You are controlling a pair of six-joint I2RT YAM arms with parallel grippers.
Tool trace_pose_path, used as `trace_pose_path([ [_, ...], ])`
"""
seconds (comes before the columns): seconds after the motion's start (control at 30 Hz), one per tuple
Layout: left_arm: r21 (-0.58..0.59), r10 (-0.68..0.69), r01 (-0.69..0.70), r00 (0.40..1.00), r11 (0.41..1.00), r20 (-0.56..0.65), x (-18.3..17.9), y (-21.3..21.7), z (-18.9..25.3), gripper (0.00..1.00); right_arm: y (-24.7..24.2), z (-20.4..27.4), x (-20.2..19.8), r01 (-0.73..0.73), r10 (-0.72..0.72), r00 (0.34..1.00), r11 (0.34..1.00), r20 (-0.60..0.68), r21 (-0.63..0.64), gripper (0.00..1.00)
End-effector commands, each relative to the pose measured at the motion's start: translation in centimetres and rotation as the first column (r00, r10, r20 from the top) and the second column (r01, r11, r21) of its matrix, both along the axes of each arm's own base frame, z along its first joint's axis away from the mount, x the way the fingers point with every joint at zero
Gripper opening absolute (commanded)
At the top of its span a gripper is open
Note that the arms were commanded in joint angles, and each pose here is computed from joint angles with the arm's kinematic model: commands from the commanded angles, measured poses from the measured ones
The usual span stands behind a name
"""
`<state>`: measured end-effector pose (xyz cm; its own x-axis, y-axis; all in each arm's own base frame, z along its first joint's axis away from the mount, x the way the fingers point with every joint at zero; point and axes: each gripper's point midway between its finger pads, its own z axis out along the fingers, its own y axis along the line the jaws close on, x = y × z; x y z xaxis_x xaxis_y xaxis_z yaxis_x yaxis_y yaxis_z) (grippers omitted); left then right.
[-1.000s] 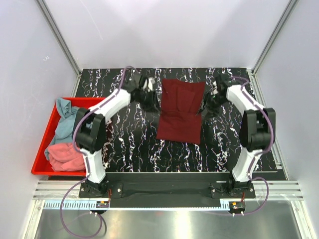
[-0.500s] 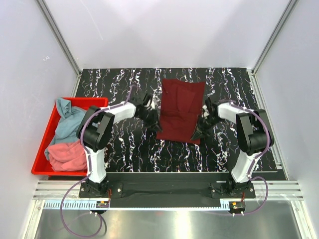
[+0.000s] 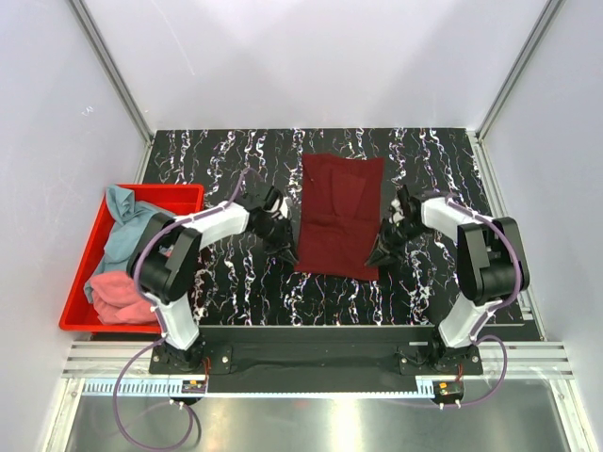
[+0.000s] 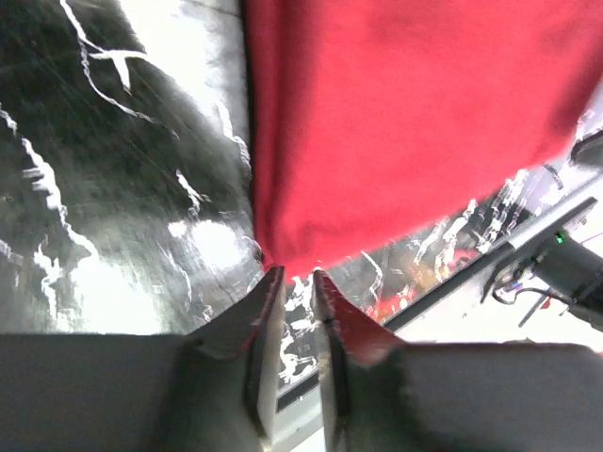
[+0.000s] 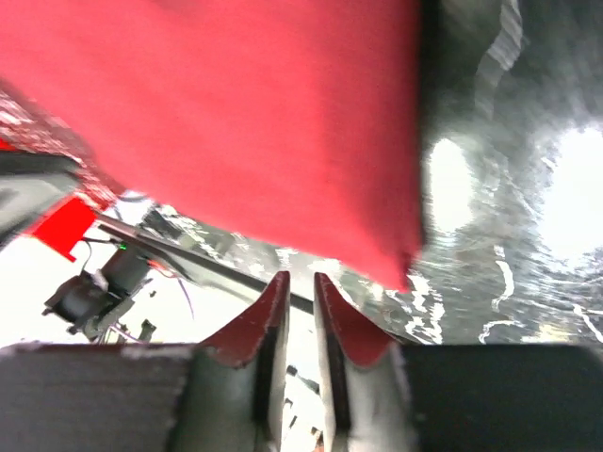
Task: Fold and stack the t-shirts
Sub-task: Fold the tshirt
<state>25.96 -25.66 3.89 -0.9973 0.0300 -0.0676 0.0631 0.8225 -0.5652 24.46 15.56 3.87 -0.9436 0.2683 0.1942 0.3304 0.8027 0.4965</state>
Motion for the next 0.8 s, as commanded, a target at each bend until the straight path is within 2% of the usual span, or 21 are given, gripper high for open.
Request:
trace_pose_path([
  [0.0,-0.068,-0.038,0.05,0.985,0.996,0.17,2.8,-1.4,5.4,0.25,0.1,3.6,4.6,-0.016,0.017,0.986,1.0,0.163,-0.004,0.25],
  [0.07,-0.138,-0.042,0.064,0.987,0.988,0.158,4.0,-3.1,5.7,0.25,0.5,2.7,5.8,-0.016,0.014,0.991,1.0,0.13,0.014,0.26],
  [0.13,-0.212,-0.038,0.078,0.982,0.974,0.187,6.2,-5.0,7.2,0.25,0.9,2.8,7.8,-0.005,-0.001,0.989,0.999,0.15,0.04,0.26],
  [0.17,-0.25,-0.044,0.075,0.991,0.965,0.127,6.5,-6.0,6.0,0.25,0.8,1.8,8.6,0.012,-0.018,0.992,0.999,0.127,0.048,0.26],
  [0.23,-0.315,-0.035,0.087,0.985,0.945,0.167,8.8,-7.8,6.7,0.25,0.9,1.8,10.8,0.027,-0.038,0.987,0.997,0.157,0.072,0.25],
  [0.27,-0.338,-0.03,0.072,0.991,0.938,0.127,9.3,-8.5,5.6,0.25,0.6,0.7,11.5,0.041,-0.051,0.989,0.996,0.137,0.074,0.25],
  [0.37,-0.4,-0.002,0.06,0.989,0.915,0.145,11.9,-9.9,5.3,0.24,0.2,-0.1,13.7,0.054,-0.067,0.988,0.994,0.14,0.093,0.22],
  [0.47,-0.384,0.057,-0.008,0.992,0.923,0.115,13.8,-9.1,2.3,0.23,-1.3,-0.6,15.3,0.079,-0.091,0.985,0.993,0.146,0.089,0.21],
  [0.57,-0.326,0.112,-0.082,0.991,0.942,0.073,14.5,-6.4,-0.4,0.21,-2.9,-1.7,15.6,0.098,-0.105,0.988,0.993,0.109,0.071,0.21],
  [0.6,-0.303,0.122,-0.098,0.991,0.948,0.063,14.4,-5.6,-0.9,0.21,-3.0,-1.3,16.1,0.079,-0.088,0.987,0.995,0.134,0.067,0.21],
  [0.77,-0.265,0.103,-0.065,0.986,0.962,0.132,15.1,-3.0,1.0,0.26,-3.2,1.4,16.2,0.057,-0.067,0.981,0.997,0.18,0.057,0.22],
])
